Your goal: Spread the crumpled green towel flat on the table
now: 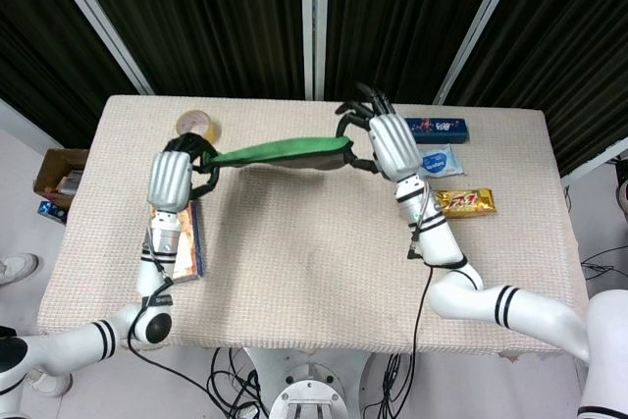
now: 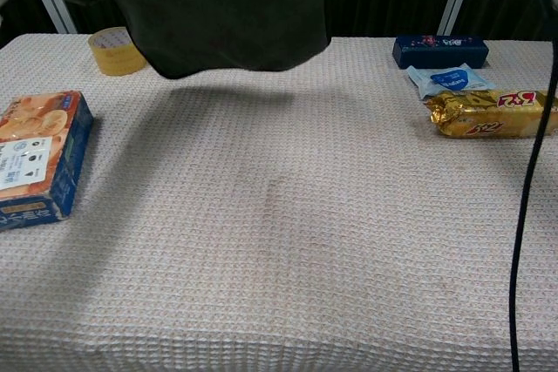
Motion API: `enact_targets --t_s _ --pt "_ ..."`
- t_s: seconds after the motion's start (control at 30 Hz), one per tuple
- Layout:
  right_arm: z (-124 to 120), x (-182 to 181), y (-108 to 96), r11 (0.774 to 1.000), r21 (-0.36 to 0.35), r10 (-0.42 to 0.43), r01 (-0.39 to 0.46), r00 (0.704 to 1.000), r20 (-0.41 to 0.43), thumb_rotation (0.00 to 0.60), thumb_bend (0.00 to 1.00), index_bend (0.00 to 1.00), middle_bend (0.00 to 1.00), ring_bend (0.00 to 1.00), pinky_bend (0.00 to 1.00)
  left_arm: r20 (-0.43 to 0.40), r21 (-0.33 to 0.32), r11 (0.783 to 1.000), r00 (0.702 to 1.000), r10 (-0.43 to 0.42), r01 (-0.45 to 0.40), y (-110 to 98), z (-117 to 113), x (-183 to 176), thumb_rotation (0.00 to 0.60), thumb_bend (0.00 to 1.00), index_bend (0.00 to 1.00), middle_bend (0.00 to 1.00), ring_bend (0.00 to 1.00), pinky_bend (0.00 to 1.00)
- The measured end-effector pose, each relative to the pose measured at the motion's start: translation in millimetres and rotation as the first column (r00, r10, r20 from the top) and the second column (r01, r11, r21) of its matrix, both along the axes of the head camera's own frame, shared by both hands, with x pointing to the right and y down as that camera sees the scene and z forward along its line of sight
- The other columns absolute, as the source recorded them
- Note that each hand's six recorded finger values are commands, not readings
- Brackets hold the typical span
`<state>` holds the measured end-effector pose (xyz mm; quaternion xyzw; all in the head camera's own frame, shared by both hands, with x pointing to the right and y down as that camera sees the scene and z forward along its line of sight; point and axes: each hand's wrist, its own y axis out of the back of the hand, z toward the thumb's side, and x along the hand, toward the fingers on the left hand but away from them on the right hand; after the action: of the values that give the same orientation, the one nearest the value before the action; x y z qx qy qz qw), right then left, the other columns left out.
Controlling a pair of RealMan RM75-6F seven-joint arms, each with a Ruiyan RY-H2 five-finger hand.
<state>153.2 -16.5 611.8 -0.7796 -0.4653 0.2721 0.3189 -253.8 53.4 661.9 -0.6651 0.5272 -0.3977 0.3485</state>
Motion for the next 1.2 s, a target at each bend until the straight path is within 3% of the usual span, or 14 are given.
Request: enact_targets --t_s 0.17,0.3,0.53,0.93,1.2 --pt "37 19 39 0.991 -0.096 -0.104 0.094 0.99 -0.097 0.6 0.52 0.68 0.3 0.0 0.0 0.055 -0.072 0.991 0.991 0.121 -0.117 46 28 8 0.6 0.54 0.69 0.41 0.28 0.28" --pt "61 29 71 0.973 -0.168 -0.186 0.159 0.971 -0.154 0.6 0.52 0.68 0.3 0.0 0.0 0.103 -0.131 0.97 0.971 0.218 -0.204 79 43 12 0.6 0.54 0.68 0.39 0.26 0.26" --pt "76 31 109 0.939 -0.22 -0.312 0.266 0.926 -0.212 0.6 0.52 0.68 0.3 0.0 0.0 0.182 -0.21 0.93 0.923 0.339 -0.3 117 51 20 0.6 0.54 0.64 0.34 0.23 0.24" --pt "98 26 157 0.888 -0.243 -0.452 0.391 0.839 -0.303 0.6 0.41 0.63 0.28 0.0 0.0 0.24 -0.338 0.871 0.862 0.446 -0.356 149 55 19 0.6 0.52 0.34 0.22 0.16 0.22" --pt "102 18 176 0.857 -0.233 -0.515 0.46 0.78 -0.355 0.6 0.18 0.57 0.26 0.0 0.0 0.254 -0.406 0.835 0.832 0.493 -0.371 163 48 18 0.6 0.41 0.24 0.16 0.13 0.21"
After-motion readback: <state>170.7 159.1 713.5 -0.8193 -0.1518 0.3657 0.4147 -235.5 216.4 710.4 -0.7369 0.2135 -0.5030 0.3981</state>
